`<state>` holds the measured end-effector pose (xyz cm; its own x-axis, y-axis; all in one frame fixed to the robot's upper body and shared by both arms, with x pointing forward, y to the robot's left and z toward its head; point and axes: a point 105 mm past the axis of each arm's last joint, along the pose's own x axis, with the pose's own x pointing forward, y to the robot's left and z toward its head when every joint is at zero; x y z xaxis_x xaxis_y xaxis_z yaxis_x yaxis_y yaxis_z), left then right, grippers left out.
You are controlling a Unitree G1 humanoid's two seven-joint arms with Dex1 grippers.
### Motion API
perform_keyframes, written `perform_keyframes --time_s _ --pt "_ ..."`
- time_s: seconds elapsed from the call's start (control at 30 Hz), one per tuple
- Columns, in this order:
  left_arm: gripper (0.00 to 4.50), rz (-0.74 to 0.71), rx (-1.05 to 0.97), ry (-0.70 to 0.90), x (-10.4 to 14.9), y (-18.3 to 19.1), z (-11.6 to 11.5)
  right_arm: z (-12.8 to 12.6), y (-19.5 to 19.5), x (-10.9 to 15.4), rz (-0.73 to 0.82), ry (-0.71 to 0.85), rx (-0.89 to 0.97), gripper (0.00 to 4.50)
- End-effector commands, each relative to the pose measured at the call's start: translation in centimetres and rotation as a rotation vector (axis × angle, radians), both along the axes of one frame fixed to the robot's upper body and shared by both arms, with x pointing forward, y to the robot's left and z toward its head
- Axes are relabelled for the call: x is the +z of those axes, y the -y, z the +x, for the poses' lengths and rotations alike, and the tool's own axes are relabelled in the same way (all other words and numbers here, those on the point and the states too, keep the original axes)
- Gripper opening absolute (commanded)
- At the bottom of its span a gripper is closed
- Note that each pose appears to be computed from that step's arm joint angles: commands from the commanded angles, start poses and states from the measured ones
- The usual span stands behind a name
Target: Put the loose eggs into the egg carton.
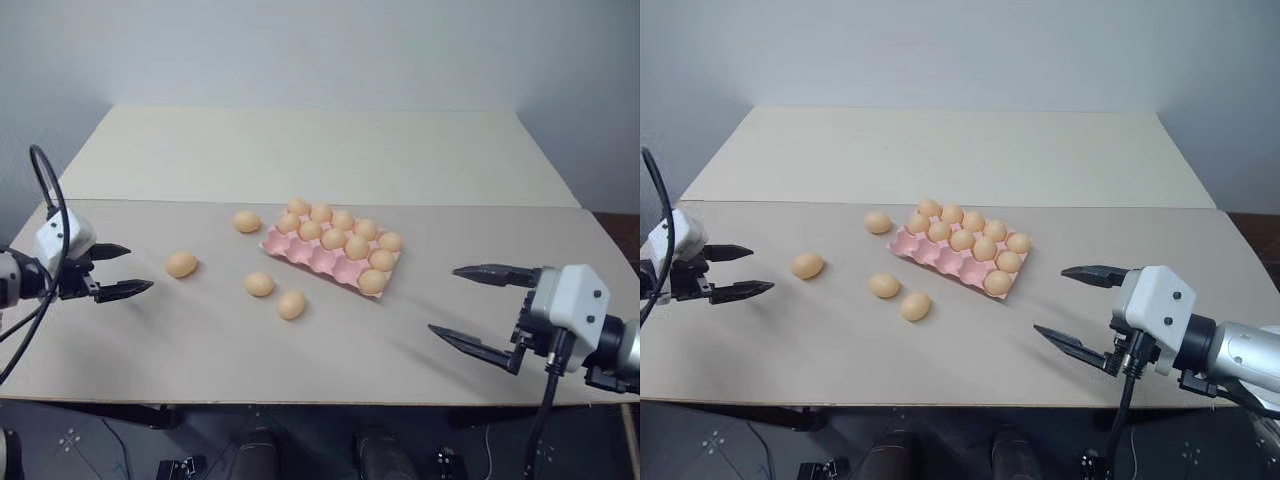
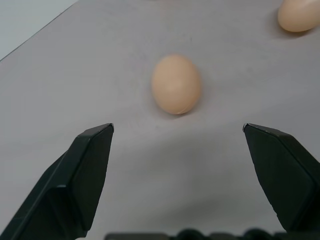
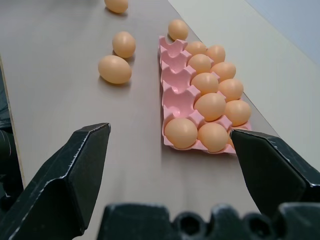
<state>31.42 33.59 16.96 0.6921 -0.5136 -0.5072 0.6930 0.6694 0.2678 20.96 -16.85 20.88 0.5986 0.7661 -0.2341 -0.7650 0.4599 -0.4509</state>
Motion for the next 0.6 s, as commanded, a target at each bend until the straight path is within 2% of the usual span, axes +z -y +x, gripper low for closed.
perform_keyframes --time_s 0.03,0.4,0.6 --pt "4.5 -0.027 -0.012 0.03 0.6 0.6 1.1 -0.4 -0.6 0.3 0.002 0.023 0.015 4.47" --pt "4.5 -0.092 0.017 0.007 -3.4 3.9 5.3 0.0 -0.9 0.3 0.025 0.039 0.001 4.47" --pt "4.5 -0.082 0.027 0.004 -4.5 4.5 6.0 0.1 -0.5 0.3 0.017 0.04 -0.015 4.47"
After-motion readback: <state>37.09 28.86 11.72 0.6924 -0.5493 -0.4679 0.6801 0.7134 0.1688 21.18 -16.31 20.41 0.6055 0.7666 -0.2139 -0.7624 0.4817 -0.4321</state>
